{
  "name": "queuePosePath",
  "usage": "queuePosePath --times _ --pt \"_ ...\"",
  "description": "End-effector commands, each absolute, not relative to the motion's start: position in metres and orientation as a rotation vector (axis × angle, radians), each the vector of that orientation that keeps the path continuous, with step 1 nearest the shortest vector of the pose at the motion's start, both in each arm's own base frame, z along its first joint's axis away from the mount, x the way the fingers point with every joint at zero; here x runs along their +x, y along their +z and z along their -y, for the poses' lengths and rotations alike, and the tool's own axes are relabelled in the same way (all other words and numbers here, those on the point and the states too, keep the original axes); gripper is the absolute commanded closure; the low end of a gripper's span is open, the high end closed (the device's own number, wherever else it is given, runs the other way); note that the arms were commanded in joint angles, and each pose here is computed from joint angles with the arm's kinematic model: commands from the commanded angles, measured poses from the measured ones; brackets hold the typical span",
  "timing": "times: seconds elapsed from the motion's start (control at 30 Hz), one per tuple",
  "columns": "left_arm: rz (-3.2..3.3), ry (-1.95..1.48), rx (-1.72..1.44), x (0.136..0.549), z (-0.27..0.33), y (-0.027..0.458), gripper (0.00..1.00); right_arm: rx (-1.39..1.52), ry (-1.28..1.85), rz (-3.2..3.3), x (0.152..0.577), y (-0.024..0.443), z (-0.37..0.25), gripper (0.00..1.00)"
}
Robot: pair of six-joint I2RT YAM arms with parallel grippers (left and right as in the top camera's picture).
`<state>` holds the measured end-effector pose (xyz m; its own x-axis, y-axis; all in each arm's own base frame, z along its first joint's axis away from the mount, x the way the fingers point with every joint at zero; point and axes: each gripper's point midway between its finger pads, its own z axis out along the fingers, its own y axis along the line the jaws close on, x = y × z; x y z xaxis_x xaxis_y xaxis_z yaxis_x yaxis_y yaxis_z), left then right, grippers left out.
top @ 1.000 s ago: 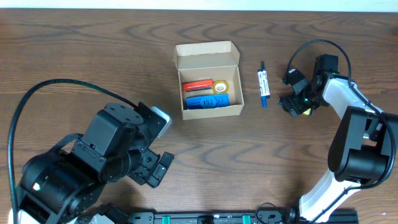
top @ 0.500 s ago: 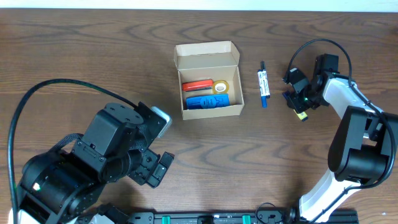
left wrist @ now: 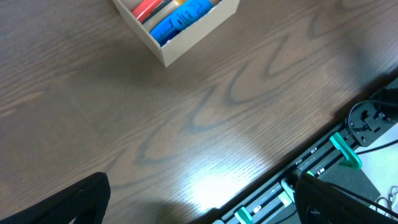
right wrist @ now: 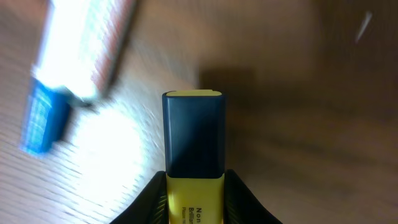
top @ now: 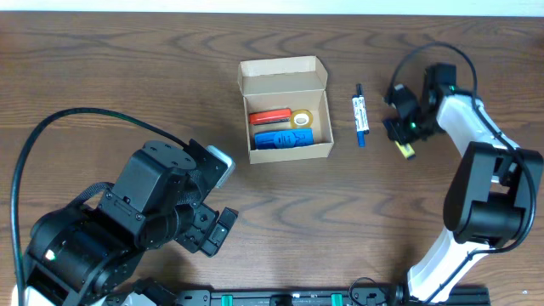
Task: Pack container
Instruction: 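Lift the highlighter and carry it over the box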
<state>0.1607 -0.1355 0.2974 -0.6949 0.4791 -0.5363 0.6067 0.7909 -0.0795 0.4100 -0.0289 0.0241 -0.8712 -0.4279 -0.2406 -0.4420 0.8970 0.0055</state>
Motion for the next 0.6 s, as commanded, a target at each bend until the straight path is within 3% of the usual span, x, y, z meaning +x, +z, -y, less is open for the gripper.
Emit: queuePosePath --times 0.0,0.2,0.33,0.57 --pt "-2.479 -0.338 0.804 0.16 0.134 0.297 0.05 -0.704 0.063 -2.705 0.448 0.067 0.002 0.99" --pt "-2.48 -0.338 0.804 0.16 0.134 0.297 0.05 -0.83 0.028 -2.486 0.492 0.133 -0.052 0.99" --pt "-2.48 -0.338 0.804 0.16 0.134 0.297 0.05 -1.062 0.061 -2.291 0.5 0.167 -0.113 0.99" --pt "-2.48 -0.338 0.804 0.16 0.134 0.297 0.05 -1.445 0.09 -2.066 0.477 0.163 -0.196 0.99"
